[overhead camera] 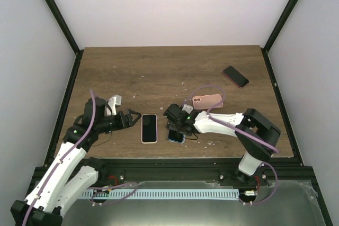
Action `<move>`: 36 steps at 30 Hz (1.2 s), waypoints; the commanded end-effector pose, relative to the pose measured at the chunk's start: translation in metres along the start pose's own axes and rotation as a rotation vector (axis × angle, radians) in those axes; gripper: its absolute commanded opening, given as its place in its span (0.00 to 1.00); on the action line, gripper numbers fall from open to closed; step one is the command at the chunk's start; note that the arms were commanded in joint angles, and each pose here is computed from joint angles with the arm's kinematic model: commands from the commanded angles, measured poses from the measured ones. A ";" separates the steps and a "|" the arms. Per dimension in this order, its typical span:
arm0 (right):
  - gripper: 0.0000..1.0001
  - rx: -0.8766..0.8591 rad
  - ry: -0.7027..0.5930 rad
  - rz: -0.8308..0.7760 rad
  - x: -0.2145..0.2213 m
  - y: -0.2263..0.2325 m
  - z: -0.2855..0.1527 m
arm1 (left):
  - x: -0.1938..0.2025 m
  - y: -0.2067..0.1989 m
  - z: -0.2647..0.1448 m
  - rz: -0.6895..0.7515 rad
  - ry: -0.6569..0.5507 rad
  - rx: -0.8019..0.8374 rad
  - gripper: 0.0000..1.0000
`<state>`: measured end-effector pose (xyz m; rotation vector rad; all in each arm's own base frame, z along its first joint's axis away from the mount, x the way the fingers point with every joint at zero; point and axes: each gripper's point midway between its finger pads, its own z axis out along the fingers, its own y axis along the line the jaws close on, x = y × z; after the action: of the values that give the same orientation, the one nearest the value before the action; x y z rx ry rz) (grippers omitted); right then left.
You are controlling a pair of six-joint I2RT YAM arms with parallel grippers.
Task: Put the phone into the phone case
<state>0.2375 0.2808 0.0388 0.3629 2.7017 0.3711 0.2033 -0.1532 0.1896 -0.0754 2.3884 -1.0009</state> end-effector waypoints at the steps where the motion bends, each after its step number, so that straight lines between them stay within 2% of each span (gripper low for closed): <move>1: 0.60 0.037 -0.051 -0.028 -0.009 0.000 0.003 | 0.001 -0.002 -0.002 0.004 -0.002 0.007 0.83; 5: 0.62 0.040 -0.057 -0.041 -0.009 0.000 0.005 | 0.003 0.000 0.001 -0.002 0.005 0.001 0.83; 15: 0.83 -0.003 -0.096 -0.134 -0.022 0.012 -0.014 | 0.003 0.002 0.008 -0.011 0.018 0.002 0.81; 19: 0.86 -0.030 -0.094 -0.171 -0.022 0.015 -0.021 | 0.006 0.005 0.015 -0.024 0.043 0.004 0.80; 30: 0.81 -0.066 -0.088 -0.242 -0.019 0.002 -0.028 | 0.008 0.002 0.037 -0.073 0.092 0.032 0.72; 32: 0.77 -0.096 -0.087 -0.246 -0.019 -0.004 -0.030 | 0.012 0.003 0.044 -0.080 0.107 0.033 0.69; 36: 0.63 -0.144 -0.079 -0.215 -0.022 -0.016 -0.036 | 0.026 -0.002 0.062 -0.081 0.154 0.028 0.65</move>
<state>0.2343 0.2564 0.0620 0.0347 2.6269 0.3780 0.2124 -0.1832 0.1489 -0.1065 2.5236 -1.0757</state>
